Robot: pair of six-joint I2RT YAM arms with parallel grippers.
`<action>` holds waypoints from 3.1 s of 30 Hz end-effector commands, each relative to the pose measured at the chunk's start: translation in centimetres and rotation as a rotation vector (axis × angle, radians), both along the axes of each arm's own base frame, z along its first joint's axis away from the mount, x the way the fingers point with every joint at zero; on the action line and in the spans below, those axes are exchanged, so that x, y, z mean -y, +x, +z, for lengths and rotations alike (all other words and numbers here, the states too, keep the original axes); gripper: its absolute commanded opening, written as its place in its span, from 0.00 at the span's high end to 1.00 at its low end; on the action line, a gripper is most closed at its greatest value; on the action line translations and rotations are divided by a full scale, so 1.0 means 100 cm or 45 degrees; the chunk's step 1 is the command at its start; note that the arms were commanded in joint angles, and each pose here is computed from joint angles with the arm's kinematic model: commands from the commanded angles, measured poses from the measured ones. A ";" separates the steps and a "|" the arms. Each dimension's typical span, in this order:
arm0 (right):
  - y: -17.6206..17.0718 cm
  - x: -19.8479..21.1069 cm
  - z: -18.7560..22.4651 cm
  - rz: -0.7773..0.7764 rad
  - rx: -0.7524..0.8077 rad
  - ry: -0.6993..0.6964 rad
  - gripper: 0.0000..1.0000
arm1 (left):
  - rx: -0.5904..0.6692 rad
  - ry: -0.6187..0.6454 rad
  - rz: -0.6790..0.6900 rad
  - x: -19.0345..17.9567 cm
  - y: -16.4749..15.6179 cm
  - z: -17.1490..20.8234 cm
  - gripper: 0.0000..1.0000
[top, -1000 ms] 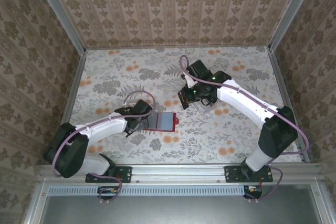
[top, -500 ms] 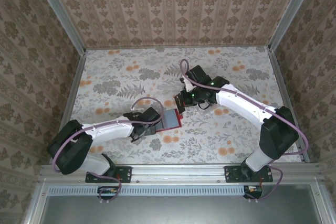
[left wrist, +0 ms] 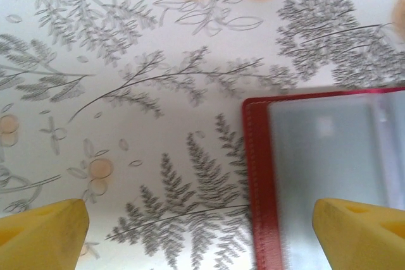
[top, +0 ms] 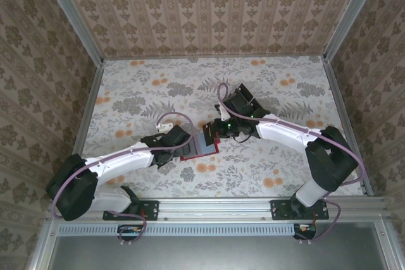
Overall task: Put the credit cards into the card holder
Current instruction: Rotate the card holder at the center of the table, then insert the credit card into the card slot.
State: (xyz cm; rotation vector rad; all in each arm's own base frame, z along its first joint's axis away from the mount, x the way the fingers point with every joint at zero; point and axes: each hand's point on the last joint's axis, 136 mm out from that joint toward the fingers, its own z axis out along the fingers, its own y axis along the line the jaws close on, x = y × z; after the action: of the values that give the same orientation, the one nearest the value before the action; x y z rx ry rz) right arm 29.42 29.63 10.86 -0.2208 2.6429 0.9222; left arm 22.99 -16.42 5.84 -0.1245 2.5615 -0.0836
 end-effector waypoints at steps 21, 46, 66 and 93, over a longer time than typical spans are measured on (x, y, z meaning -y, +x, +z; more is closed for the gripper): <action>-0.004 -0.029 -0.030 0.041 -0.019 0.191 1.00 | -0.151 -0.092 0.118 -0.026 -0.016 -0.054 0.00; -0.009 -0.035 -0.063 0.039 -0.088 0.215 1.00 | -0.149 -0.074 0.143 -0.039 -0.018 -0.051 0.00; -0.016 -0.031 -0.082 0.038 -0.133 0.212 1.00 | -0.163 -0.051 0.147 -0.041 -0.019 -0.053 0.00; -0.024 -0.032 -0.095 0.079 -0.212 0.244 1.00 | -0.084 -0.095 0.083 -0.021 -0.007 -0.020 0.00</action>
State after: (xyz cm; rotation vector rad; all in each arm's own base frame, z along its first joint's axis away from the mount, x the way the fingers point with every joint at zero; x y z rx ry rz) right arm 28.18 33.52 3.48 -0.2109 2.6017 1.2795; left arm 22.12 -14.34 2.58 -0.2713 2.6262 -0.1877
